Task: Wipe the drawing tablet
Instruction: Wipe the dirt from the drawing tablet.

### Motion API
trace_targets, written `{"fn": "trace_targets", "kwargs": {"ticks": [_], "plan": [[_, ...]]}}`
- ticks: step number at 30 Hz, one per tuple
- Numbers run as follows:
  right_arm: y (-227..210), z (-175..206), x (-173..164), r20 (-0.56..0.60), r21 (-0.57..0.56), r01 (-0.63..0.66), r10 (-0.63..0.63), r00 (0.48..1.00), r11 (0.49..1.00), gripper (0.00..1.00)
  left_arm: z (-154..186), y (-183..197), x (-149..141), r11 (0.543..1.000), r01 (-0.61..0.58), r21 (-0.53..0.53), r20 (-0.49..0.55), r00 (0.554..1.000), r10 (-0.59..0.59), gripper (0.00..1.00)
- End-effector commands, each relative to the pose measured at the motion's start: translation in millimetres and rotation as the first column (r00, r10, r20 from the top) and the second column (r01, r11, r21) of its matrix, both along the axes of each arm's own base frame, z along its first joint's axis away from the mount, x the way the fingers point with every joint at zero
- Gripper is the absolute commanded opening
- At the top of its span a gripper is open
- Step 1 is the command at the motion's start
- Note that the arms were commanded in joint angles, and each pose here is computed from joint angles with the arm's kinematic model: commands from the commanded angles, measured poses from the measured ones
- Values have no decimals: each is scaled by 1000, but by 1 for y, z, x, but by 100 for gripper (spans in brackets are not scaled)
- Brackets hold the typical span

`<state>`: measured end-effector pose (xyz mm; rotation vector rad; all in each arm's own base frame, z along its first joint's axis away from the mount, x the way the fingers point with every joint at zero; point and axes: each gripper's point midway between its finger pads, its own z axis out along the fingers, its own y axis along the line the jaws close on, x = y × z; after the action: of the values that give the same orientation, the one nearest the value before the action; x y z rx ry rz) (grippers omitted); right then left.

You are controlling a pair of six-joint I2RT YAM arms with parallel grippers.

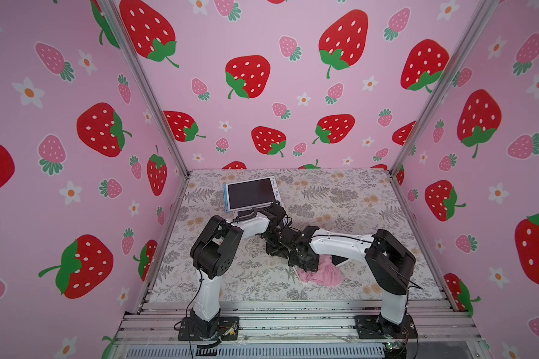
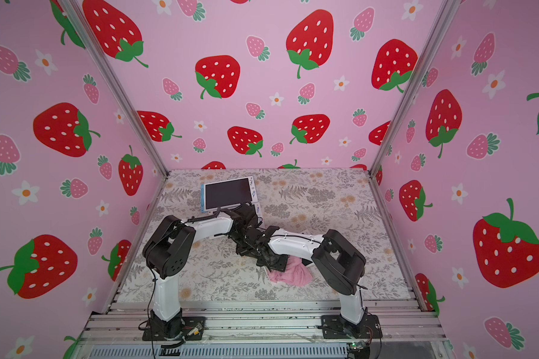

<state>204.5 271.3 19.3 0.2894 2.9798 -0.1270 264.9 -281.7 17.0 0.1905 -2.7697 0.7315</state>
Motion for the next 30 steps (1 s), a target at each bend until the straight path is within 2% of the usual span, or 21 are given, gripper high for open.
{"fn": "trace_targets", "kwargs": {"ticks": [1,7,11,13,14,15,18,19,23,27,28,29,30], "plan": [[-25,-53,-32,-160,-133,-33,11,987,991,71,-51,16,-5,992,4,127,-3,1000,-3,15],[-32,-60,-43,-215,-155,-44,9,977,987,59,-49,16,-5,992,4,129,5,1000,-5,15],[-29,-61,-53,-253,-140,-66,29,967,988,56,-50,17,-5,992,4,129,5,1000,-5,15],[-29,-60,-55,-259,-128,-70,35,965,989,43,-51,17,-5,992,5,129,3,1000,-5,15],[-30,-60,-56,-259,-127,-68,33,965,990,42,-51,17,-6,991,4,130,2,1000,-5,15],[-31,-60,-57,-260,-131,-64,28,965,989,43,-51,17,-5,992,3,129,4,1000,-4,15],[-30,-60,-52,-242,-140,-64,28,970,988,60,-52,17,-5,992,0,128,6,1000,-1,15],[-27,-61,-50,-241,-139,-65,30,970,988,63,-52,17,-5,992,0,128,6,1000,-1,15],[-15,-64,-47,-240,-105,-60,33,970,993,61,-53,17,-6,991,1,131,1,1000,-1,15],[-23,-64,-49,-242,-133,-47,14,970,990,63,-54,16,-5,991,1,130,1,1000,-2,15],[-25,-64,-49,-240,-131,-44,11,971,990,61,-54,17,-6,991,2,132,1,1000,-2,15],[-26,-64,-49,-238,-127,-38,7,971,991,51,-53,16,-6,991,3,132,2,1000,-4,15],[-29,-63,-49,-231,-122,-27,-2,973,992,27,-54,16,-6,991,3,132,2,1000,-4,14]]}}
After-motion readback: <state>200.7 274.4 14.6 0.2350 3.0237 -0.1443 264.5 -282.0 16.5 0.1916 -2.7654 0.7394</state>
